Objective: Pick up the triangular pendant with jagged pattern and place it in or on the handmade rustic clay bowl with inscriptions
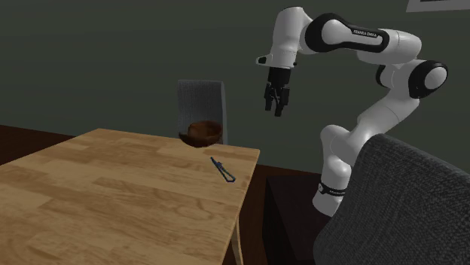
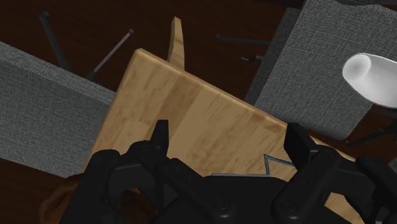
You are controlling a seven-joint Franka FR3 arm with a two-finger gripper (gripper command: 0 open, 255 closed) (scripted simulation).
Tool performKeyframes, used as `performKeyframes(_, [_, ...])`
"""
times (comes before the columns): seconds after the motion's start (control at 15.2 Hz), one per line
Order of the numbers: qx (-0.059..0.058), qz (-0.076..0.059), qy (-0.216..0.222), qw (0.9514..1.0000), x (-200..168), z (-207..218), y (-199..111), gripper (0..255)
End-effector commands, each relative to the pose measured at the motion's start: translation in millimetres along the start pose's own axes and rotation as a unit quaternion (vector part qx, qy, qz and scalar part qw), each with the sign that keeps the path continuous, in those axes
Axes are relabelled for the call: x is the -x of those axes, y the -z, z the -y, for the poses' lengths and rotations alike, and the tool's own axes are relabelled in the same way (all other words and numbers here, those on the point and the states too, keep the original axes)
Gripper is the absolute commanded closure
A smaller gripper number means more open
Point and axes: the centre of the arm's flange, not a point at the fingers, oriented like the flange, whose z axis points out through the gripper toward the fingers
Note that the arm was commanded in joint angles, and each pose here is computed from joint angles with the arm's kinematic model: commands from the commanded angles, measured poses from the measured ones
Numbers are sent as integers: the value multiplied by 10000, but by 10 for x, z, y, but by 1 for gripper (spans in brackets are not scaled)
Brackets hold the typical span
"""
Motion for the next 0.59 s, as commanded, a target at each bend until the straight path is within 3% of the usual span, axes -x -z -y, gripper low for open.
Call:
performKeyframes(0.0, [0,0,0,10000,0,0,0,0])
performKeyframes(0.26, [38,-50,-818,9966,-229,424,-225,0])
performKeyframes(0.53, [76,-99,-1630,9865,-525,803,-450,0])
